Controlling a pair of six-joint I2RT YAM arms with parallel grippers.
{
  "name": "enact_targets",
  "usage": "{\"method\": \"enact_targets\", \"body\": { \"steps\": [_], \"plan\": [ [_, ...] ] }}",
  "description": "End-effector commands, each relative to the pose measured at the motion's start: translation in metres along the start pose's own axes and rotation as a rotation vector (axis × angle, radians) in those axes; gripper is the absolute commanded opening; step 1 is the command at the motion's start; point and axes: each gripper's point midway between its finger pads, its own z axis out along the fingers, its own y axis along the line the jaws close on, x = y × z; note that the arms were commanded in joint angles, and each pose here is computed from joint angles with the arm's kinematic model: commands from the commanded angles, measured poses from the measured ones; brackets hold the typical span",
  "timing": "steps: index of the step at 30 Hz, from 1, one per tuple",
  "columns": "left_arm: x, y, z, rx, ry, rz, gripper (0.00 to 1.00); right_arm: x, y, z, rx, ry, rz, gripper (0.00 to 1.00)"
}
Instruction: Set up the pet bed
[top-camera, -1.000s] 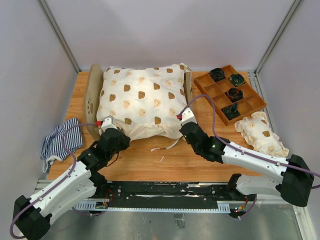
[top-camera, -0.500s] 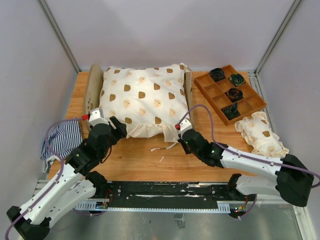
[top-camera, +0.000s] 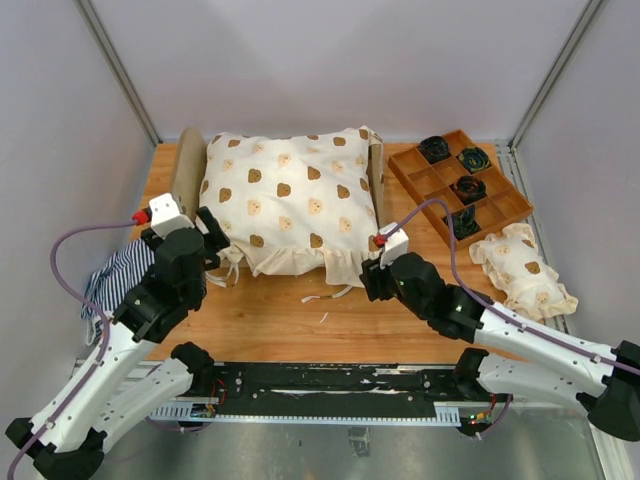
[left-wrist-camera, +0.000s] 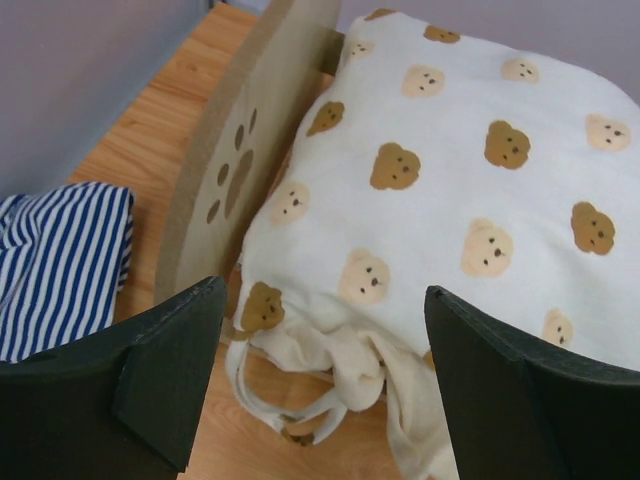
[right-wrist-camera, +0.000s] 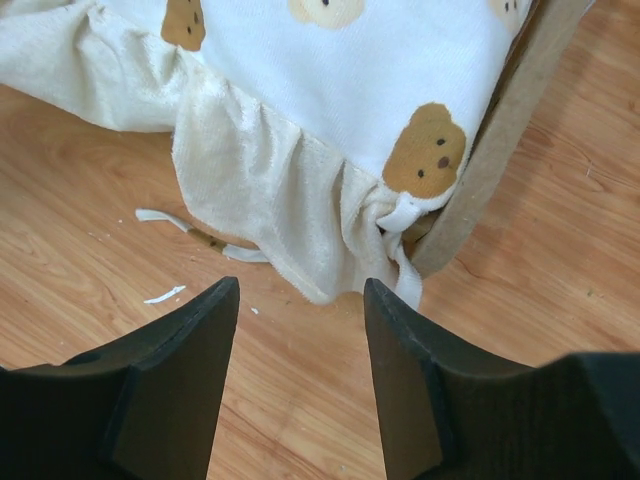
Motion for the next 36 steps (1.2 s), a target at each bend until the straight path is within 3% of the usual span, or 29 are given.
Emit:
{"method": "enact_targets", "body": {
  "steps": [1, 8, 16, 26, 36],
  "plan": [
    [-0.025, 0.005, 0.015, -0.079, -0.062, 0.035, 0.85, -0.008, -0.006, -0.012, 0.008, -0.031, 0.063, 0.55],
    [-0.017, 0.010, 0.056, -0.095, 0.021, 0.034, 0.85, -0.020, -0.003, -0.026, -0.031, -0.084, 0.106, 0.55],
    [0.001, 0.011, 0.074, -0.095, 0.083, 0.105, 0.83, -0.016, -0.006, -0.026, -0.027, -0.099, 0.100, 0.54],
    [-0.061, 0.024, 0.064, -0.169, -0.040, 0.163, 0.85, -0.015, -0.004, -0.025, -0.038, -0.093, 0.079, 0.54],
    [-0.036, 0.038, 0.096, -0.178, 0.070, 0.155, 0.83, -0.013, -0.009, -0.030, -0.031, -0.111, 0.079, 0.54]
  ]
}}
